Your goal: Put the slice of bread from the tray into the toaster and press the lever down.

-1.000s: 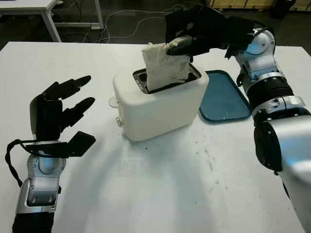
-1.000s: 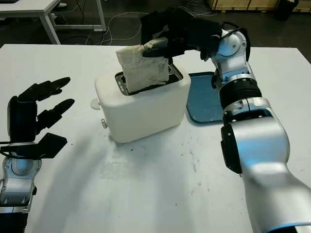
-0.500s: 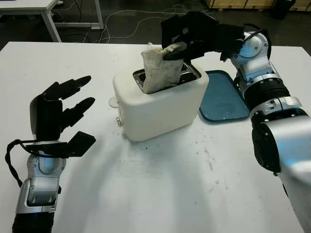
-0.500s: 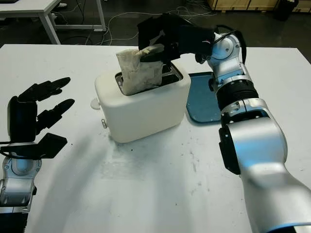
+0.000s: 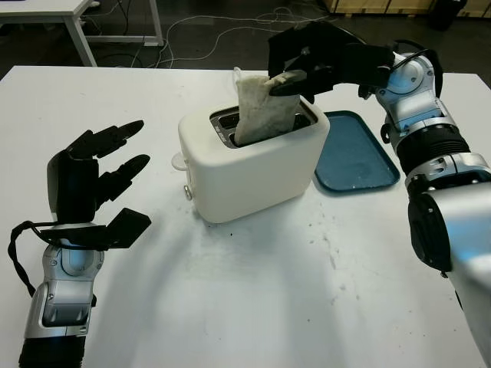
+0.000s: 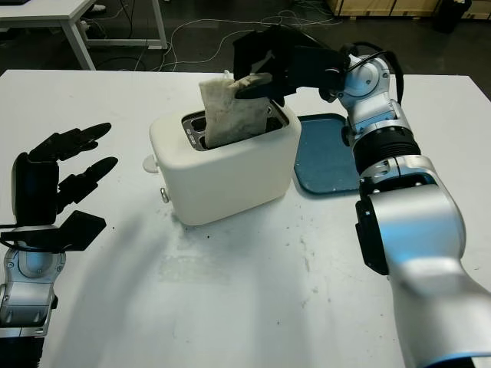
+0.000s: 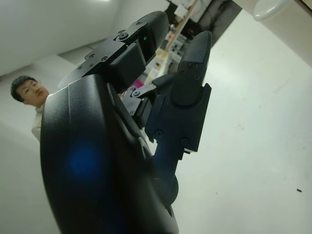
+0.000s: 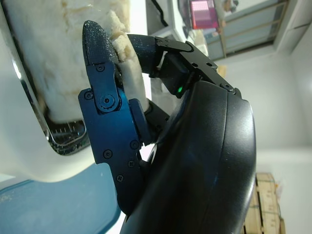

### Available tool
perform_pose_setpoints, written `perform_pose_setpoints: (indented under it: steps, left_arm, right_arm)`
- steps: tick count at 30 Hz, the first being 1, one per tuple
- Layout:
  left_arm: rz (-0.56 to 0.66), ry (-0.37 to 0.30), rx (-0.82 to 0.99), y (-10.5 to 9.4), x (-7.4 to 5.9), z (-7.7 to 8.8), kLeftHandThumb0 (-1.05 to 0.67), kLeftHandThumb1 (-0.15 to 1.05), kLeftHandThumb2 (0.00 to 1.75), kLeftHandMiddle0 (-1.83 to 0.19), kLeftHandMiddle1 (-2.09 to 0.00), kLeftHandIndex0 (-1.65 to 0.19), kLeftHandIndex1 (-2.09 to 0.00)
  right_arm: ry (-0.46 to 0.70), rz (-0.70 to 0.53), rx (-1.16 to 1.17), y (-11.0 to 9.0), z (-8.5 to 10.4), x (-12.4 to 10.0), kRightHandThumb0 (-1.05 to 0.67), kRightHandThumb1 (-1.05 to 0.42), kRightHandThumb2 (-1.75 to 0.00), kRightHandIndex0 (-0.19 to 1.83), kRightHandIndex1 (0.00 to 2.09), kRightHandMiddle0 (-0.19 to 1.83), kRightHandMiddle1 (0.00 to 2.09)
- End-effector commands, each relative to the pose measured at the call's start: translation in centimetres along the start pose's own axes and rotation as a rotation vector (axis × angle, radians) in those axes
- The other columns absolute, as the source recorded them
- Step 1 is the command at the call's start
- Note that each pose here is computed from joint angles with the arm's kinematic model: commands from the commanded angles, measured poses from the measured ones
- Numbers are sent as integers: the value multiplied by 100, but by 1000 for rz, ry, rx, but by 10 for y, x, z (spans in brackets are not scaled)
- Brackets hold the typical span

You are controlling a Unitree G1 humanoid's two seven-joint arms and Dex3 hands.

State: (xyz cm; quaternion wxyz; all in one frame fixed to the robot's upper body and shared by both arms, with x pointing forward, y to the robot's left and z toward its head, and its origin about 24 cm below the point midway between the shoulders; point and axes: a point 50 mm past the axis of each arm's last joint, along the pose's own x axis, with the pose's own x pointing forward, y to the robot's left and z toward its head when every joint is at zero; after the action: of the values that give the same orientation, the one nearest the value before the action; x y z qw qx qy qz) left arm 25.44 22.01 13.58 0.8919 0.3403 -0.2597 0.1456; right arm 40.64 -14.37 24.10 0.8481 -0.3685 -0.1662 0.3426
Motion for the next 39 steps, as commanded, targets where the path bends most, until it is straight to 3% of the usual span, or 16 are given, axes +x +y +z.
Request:
perform_pose_setpoints:
  steps: [1,7,14,15,17,19,21,23,30,39]
  left_arm:
    - [9,-3,5,1,-2,1,-37,89,0,-66,-79,-93,-1]
    - [13,-9,6,1,-1,0,-38,89,0,-67,-78,-93,-1]
    - [13,-8,0,1,-1,1,-37,89,0,-67,-79,-93,-1]
    - [14,-6,-4,1,-2,1,-36,89,0,-67,-79,-93,-1]
    - [12,-5,-6,1,-2,1,-36,89,0,-67,-79,-93,-1]
    - [10,-4,-3,1,-2,0,-37,90,0,-67,-79,-93,-1]
    - [10,0,3,1,-2,0,-37,89,0,-66,-79,-93,-1]
    - [9,-3,11,1,-2,0,-38,90,0,-66,-79,-93,-1]
    - [11,-5,8,1,-2,0,-38,89,0,-67,-79,-93,-1]
    - [10,-12,8,1,-2,1,-38,89,0,-67,-79,-94,-1]
  right_arm:
    - [18,-23,-33,-5,-5,-8,-39,-92,-39,109,175,89,175]
    - [44,-34,-54,-10,-10,-16,-40,-92,-41,103,175,81,175]
    - [44,51,-134,2,-11,-14,-48,-92,-29,101,175,80,175]
    - [37,71,-159,4,-9,-13,-57,-89,-15,88,172,74,166]
    - [30,118,-213,8,-6,-11,-65,-85,-4,73,164,72,140]
    - [28,171,-256,12,-2,-9,-72,-79,-1,43,140,79,71]
    - [20,194,-281,15,1,-8,-71,-75,0,30,128,84,26]
    - [11,197,-311,16,4,-8,-67,-73,0,23,123,82,13]
    - [20,168,-373,15,7,-9,-67,-71,0,5,100,70,1]
    - [11,125,-380,10,9,-13,-62,-64,0,2,99,56,0]
